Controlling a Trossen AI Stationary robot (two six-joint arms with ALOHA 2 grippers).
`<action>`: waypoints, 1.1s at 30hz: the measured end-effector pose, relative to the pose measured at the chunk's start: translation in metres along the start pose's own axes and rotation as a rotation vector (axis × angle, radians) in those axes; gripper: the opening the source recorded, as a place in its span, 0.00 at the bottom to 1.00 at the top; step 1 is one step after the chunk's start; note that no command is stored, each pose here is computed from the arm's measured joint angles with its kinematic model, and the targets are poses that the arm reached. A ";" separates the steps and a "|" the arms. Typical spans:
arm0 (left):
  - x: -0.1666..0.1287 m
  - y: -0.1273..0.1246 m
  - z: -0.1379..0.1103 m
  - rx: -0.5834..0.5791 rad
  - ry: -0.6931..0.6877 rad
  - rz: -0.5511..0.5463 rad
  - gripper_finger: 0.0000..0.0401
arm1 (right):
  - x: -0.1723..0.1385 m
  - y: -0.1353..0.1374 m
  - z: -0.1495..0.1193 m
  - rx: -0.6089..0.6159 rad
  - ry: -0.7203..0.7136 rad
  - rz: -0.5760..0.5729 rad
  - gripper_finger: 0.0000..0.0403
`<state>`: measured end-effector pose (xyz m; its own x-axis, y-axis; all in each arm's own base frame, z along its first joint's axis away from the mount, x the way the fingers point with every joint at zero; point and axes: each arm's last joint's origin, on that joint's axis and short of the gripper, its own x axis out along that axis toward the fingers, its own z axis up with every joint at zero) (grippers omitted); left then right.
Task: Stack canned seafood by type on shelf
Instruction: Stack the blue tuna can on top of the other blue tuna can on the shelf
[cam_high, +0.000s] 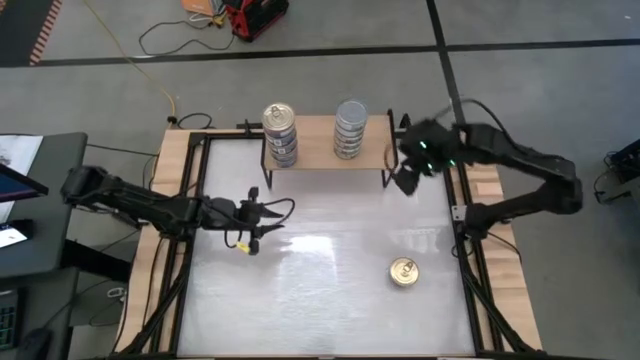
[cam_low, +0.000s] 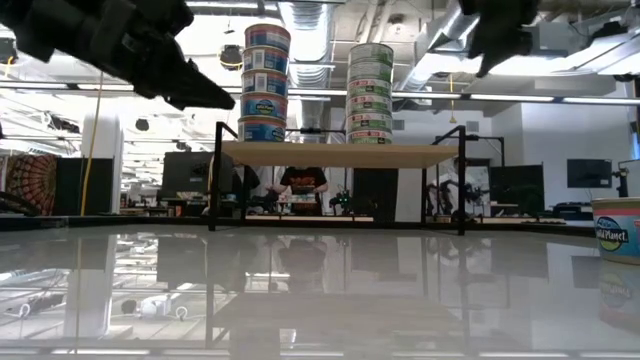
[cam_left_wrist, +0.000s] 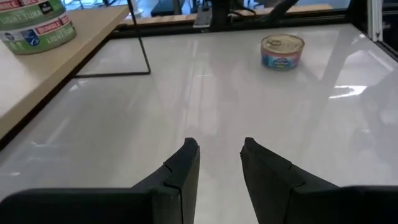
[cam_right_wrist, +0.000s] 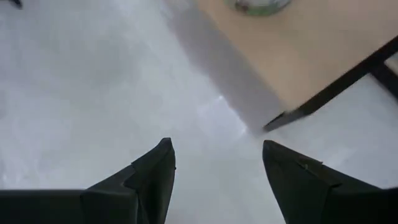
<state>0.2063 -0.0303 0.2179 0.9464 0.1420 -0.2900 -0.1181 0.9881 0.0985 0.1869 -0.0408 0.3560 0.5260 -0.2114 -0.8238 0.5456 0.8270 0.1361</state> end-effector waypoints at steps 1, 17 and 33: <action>0.000 -0.003 0.002 -0.003 0.005 0.001 0.28 | 0.005 0.007 -0.008 -0.013 0.009 0.017 0.66; 0.008 -0.040 0.004 -0.235 0.008 -0.096 0.28 | 0.074 0.127 -0.138 -0.211 0.401 -0.048 0.66; 0.053 -0.083 -0.006 -0.297 -0.079 -0.179 0.28 | 0.079 0.108 -0.193 0.008 0.401 -0.084 0.65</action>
<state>0.2649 -0.1045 0.1884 0.9790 -0.0280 -0.2020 -0.0199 0.9727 -0.2312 0.1616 0.1319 0.1993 0.1843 -0.0565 -0.9813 0.5817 0.8110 0.0625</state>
